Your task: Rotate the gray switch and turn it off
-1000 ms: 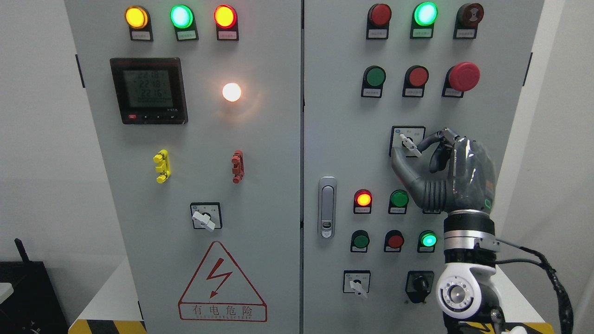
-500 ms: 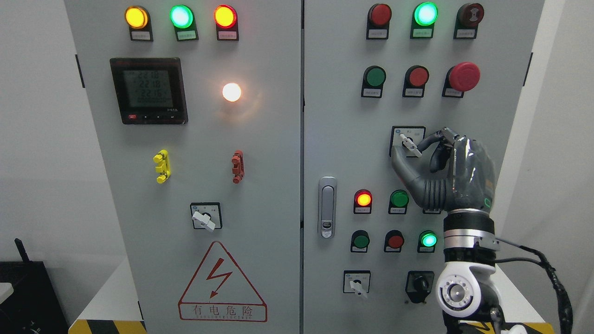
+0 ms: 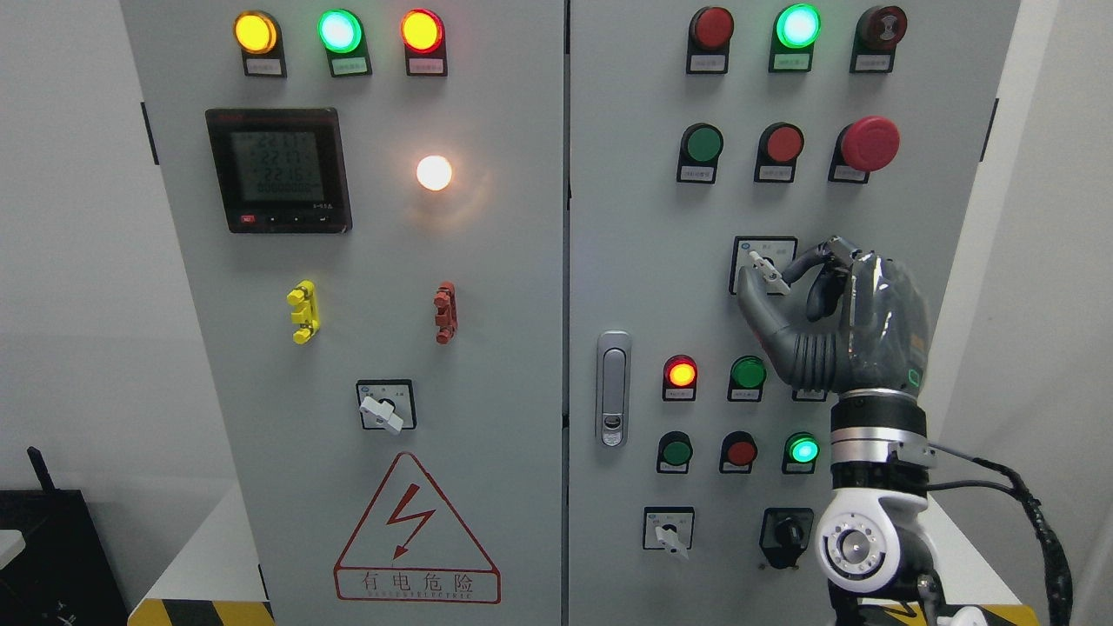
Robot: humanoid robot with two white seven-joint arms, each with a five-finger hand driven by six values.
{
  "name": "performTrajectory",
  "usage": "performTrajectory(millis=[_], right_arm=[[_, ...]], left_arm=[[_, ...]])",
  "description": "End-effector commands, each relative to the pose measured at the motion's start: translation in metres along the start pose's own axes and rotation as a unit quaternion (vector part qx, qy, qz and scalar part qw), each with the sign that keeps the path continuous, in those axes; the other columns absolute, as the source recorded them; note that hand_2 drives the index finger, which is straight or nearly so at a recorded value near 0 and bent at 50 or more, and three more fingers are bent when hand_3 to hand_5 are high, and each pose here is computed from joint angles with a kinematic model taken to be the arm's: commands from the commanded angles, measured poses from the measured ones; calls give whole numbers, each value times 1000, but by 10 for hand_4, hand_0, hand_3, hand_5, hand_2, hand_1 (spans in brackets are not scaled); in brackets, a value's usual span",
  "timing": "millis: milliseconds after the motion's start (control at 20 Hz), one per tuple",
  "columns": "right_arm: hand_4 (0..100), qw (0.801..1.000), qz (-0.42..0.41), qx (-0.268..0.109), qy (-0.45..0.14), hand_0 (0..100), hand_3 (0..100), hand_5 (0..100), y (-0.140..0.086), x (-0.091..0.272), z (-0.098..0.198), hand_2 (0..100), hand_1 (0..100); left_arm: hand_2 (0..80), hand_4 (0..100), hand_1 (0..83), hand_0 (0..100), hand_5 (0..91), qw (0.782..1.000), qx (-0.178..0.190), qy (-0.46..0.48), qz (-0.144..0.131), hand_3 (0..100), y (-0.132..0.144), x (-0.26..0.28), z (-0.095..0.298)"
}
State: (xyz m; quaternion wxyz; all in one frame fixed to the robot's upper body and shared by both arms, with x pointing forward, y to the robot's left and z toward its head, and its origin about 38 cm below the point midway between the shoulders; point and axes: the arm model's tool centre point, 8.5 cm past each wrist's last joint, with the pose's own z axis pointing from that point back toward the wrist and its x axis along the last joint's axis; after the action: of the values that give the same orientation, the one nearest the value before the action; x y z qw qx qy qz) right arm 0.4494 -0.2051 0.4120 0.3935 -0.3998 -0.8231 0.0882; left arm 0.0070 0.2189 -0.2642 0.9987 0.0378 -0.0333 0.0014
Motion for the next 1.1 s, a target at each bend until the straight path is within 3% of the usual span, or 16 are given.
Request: performTrajectory(millis=[0,1050], right_arm=[[953,1000,0,1,1,258,1000,1000,1,0,0,633,455],[966,1000,6,2,0,350,1000,1000,3,3,-1,669,467]], left_arm=[[0,0,389,120,0,1000,0,-17,15,0,0,15,-1],[0,0,389,120,0,1000,0,-16,14,0,0,15,-1]])
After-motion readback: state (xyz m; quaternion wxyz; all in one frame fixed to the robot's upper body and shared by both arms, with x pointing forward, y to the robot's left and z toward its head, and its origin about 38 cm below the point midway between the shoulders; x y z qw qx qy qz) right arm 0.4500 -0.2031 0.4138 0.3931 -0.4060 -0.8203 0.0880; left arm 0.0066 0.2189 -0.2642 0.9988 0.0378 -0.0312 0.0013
